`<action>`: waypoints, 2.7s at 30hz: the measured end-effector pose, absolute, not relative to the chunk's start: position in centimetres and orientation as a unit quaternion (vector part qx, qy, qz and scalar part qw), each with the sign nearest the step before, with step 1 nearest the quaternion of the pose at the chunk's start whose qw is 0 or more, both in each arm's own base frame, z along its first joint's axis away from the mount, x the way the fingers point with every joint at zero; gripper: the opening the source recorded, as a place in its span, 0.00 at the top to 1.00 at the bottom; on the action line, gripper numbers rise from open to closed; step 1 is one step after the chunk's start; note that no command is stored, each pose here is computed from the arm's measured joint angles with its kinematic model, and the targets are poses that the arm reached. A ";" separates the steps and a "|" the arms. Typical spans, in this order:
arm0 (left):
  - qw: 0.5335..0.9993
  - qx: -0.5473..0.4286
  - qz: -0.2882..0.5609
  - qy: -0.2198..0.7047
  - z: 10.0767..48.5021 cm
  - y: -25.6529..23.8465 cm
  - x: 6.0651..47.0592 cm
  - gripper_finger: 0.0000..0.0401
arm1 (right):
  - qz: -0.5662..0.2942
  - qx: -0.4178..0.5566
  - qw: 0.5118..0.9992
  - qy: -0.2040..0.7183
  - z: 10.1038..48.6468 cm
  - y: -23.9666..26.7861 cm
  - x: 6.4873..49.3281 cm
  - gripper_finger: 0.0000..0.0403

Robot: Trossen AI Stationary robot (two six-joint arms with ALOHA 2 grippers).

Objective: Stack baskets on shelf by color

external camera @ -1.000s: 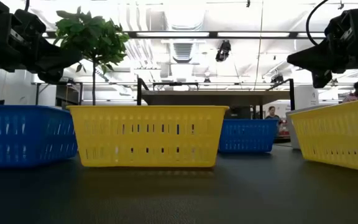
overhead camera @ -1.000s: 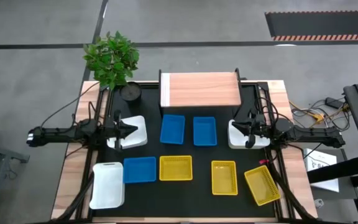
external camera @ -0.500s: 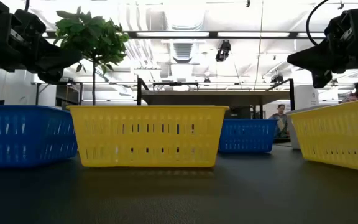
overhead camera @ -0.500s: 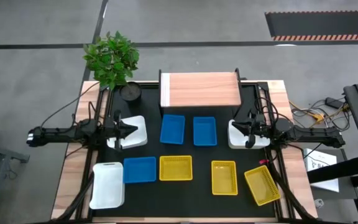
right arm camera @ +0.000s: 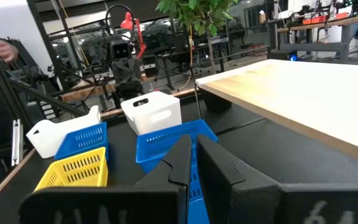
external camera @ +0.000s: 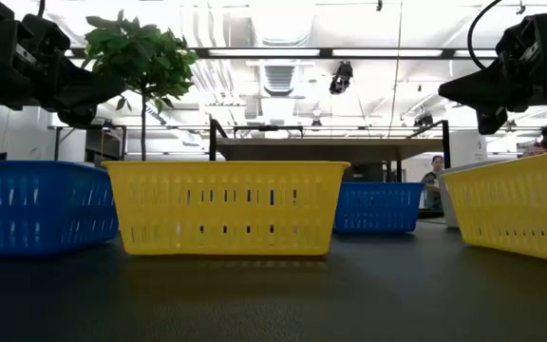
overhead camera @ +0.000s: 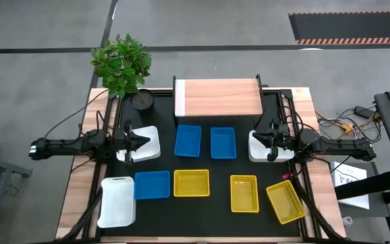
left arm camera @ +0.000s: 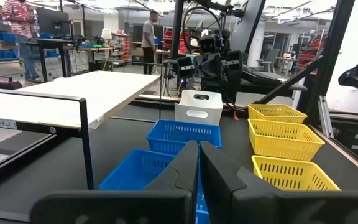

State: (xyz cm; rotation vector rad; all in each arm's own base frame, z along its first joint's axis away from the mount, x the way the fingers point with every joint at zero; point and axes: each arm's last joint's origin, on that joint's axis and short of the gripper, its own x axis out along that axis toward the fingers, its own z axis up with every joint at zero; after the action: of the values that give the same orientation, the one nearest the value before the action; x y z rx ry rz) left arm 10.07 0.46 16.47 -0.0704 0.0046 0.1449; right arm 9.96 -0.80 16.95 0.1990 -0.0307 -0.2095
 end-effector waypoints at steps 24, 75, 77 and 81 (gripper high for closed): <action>0.997 -0.031 0.072 -0.021 16.9 0.5 10.1 1.00 | -0.104 0.101 0.989 -0.016 16.9 -0.8 10.0 0.96; 0.957 -0.109 0.046 -0.266 29.0 0.5 15.4 1.00 | -0.119 -0.071 0.962 -0.234 25.0 -0.8 9.7 0.96; 0.962 -0.118 0.045 -0.244 29.5 0.5 16.9 1.00 | -0.097 -0.086 0.962 -0.240 25.7 -0.6 9.8 0.96; 0.970 -0.141 0.044 -0.193 30.3 0.5 20.0 1.00 | -0.054 -0.099 0.962 -0.248 26.3 -0.4 9.9 0.96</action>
State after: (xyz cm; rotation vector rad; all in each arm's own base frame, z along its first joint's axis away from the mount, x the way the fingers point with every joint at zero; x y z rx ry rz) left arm 19.96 0.47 30.27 -0.2850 -0.3902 0.0884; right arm 9.86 -0.35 26.32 -0.2001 -0.5015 -0.1097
